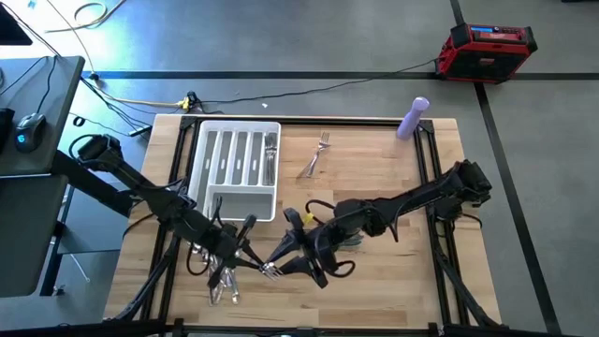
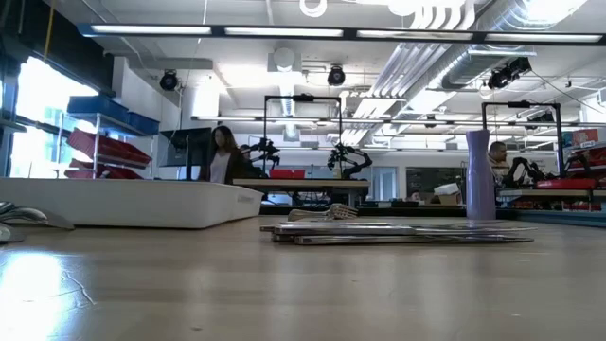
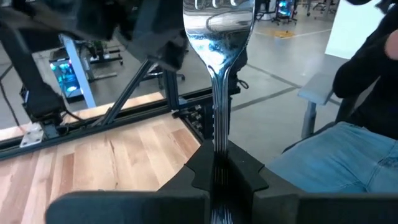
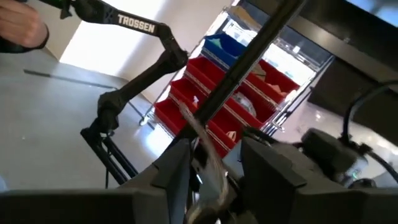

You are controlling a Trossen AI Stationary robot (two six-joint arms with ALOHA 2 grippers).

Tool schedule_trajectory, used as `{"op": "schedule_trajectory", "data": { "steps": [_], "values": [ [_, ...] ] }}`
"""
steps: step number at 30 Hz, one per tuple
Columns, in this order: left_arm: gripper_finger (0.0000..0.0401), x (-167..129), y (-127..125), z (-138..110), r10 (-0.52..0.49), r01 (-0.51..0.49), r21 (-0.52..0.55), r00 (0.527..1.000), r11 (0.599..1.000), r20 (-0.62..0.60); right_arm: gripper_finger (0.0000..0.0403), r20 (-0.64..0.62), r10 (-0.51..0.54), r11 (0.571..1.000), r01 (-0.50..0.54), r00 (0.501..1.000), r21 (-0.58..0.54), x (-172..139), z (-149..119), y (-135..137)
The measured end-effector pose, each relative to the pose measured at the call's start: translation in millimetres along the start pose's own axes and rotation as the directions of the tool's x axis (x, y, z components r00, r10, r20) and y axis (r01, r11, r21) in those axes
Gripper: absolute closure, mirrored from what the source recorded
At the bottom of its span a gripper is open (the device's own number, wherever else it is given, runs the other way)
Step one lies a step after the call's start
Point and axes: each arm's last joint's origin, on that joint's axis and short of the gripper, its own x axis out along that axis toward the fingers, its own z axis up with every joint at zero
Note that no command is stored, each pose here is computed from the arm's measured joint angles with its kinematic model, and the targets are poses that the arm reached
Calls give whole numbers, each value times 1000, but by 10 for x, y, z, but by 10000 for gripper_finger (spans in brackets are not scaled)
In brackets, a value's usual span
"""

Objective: Sort silverware
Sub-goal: Put the fork in the silverware tray

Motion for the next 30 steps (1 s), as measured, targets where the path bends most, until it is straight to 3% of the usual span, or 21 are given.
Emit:
{"op": "schedule_trajectory", "data": {
  "steps": [6,12,17,24,30],
  "values": [
    [401,63,86,-49,31,-32,-28,999,999,-23,306,-5,4,1000,-4,1000,-16,1,-3,8],
    [401,99,105,-83,34,-36,-48,999,998,-39,393,-81,-37,999,35,996,-25,1,-40,16],
    [396,90,119,-99,78,-82,-59,995,995,-61,402,-163,-169,986,169,972,-14,-6,-56,-31],
    [358,-147,163,-166,169,-214,-191,959,958,-228,403,-282,-386,917,399,878,-12,-128,-139,-350],
    [344,-546,162,-229,245,-366,-270,887,891,-392,402,-365,-383,907,421,849,27,-326,-530,-744]
  ]
}}
